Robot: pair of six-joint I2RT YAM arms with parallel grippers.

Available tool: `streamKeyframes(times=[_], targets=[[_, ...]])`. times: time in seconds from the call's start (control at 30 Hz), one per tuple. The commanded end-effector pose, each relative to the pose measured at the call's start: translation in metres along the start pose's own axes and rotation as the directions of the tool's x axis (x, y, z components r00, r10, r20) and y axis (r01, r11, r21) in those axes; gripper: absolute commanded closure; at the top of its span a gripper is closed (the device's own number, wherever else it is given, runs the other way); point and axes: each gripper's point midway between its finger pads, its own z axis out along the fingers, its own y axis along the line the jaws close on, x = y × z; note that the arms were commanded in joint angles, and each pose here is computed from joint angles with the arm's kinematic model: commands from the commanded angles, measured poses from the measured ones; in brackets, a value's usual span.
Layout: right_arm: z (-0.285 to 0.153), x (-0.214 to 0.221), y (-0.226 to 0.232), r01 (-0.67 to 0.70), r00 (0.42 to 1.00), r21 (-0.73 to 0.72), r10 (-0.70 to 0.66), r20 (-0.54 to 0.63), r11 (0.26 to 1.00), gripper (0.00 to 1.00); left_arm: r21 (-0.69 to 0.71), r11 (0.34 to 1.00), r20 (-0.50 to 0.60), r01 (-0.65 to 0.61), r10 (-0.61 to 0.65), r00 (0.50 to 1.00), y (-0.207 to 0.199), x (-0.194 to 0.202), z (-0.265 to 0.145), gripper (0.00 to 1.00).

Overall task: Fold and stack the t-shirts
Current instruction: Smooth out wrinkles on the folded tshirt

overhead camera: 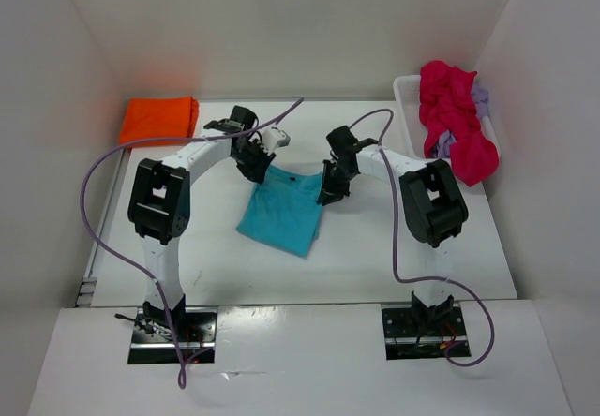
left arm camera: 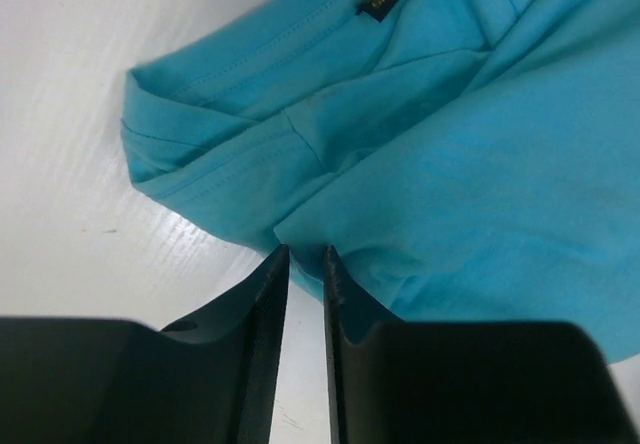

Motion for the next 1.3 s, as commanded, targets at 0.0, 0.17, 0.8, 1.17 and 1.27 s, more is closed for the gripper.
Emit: streamKeyframes(times=[0.0, 0.17, 0.8, 1.17, 1.27], targets=[[0.006, -0.007, 0.017, 0.036, 0.999, -0.068, -0.036, 0.001, 0.997, 0.77, 0.046, 0.999, -0.028, -0.009, 0.011, 1.0, -0.011, 0.011, 0.0, 0.74], [0.002, -0.014, 0.019, 0.032, 0.999, -0.06, -0.031, 0.029, 0.998, 1.0, 0.057, 0.998, -0.011, -0.003, 0.003, 1.0, -0.014, 0.008, -0.001, 1.0], [-0.035, -0.084, 0.038, -0.001, 0.976, -0.126, 0.029, 0.217, 0.992, 1.0, -0.093, 0.994, 0.228, 0.061, -0.039, 0.973, 0.031, -0.045, -0.046, 1.0], [-0.011, -0.125, 0.028, -0.002, 0.971, -0.107, 0.028, 0.238, 0.994, 0.64, -0.181, 0.971, 0.205, 0.155, -0.117, 0.972, 0.074, -0.044, -0.011, 0.41], [-0.039, -0.144, 0.04, 0.057, 0.942, -0.085, -0.025, 0.334, 0.995, 0.55, -0.237, 0.947, 0.264, 0.217, -0.152, 0.953, 0.086, -0.048, -0.054, 0.2]])
